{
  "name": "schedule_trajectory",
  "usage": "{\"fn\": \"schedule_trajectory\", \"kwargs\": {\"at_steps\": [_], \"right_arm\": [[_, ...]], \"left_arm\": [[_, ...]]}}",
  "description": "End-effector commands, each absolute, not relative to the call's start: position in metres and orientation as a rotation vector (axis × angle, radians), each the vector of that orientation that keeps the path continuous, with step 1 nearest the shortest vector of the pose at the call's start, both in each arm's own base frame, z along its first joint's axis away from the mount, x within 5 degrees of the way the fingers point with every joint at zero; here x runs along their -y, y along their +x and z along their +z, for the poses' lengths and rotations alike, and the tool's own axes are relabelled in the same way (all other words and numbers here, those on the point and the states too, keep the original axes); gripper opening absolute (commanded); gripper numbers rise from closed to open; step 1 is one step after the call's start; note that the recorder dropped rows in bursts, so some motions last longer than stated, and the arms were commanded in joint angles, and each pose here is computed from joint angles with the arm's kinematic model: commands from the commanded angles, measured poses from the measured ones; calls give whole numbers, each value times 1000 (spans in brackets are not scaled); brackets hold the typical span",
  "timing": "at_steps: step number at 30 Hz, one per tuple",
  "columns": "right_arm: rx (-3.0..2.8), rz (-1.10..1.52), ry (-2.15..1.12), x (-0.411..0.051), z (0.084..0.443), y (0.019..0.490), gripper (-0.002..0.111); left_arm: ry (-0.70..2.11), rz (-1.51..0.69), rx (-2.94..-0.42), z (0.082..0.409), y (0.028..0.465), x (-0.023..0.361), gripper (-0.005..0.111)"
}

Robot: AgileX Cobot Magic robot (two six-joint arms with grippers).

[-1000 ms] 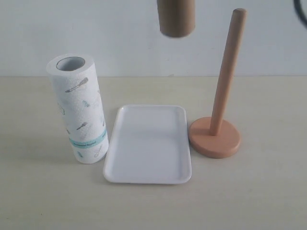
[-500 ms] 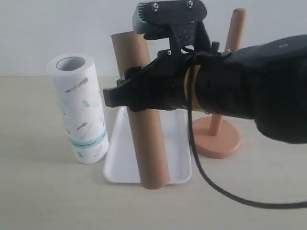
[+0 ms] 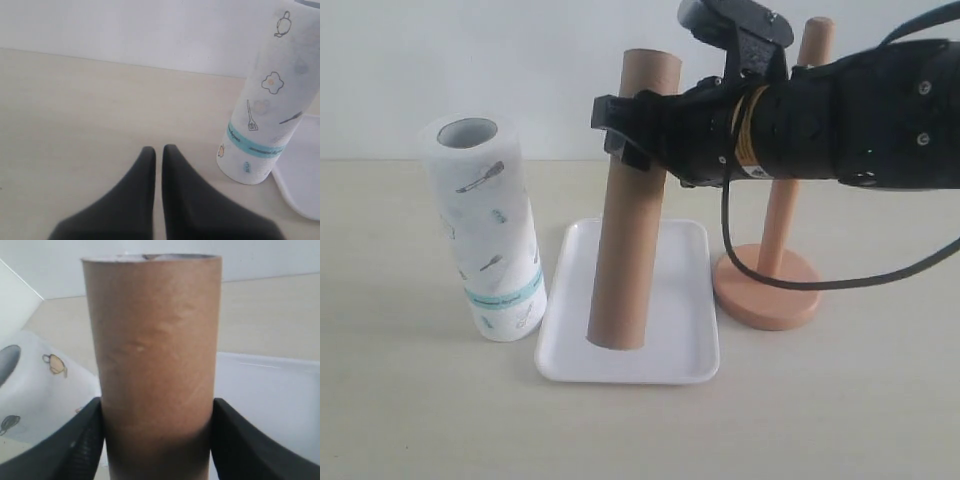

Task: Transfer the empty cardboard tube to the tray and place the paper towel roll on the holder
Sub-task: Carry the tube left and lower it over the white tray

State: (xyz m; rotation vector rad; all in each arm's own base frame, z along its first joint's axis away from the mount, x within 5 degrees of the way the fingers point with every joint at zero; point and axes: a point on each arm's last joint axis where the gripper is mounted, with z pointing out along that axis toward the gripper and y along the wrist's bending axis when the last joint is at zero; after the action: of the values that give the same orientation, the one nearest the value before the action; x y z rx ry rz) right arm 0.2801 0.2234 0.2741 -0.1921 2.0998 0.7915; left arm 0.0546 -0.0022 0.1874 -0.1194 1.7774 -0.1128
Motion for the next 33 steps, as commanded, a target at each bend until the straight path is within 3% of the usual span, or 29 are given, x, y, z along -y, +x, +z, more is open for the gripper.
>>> {"fn": "schedule_trajectory", "kwargs": {"at_steps": [1,11,17,23,33], "right_arm": [[-2129,784,-282,-230,258,285,0],[-2159,715,-257,-229,248,294,0],[-2140,932,-199,-237,264,309,0],[-2167,1022,-213,-227,257,329,0],[-2085,800,-640,-222,254,327,0]], "left_arm": [[-126,-116,-1771,187,55,2,5],[-126,-116,-1771,187,55,2,5],[-126,-116,-1771,187,55,2,5],[-126,-116,-1771,187,55,2,5],[-126,-116,-1771,187,55,2,5]]}}
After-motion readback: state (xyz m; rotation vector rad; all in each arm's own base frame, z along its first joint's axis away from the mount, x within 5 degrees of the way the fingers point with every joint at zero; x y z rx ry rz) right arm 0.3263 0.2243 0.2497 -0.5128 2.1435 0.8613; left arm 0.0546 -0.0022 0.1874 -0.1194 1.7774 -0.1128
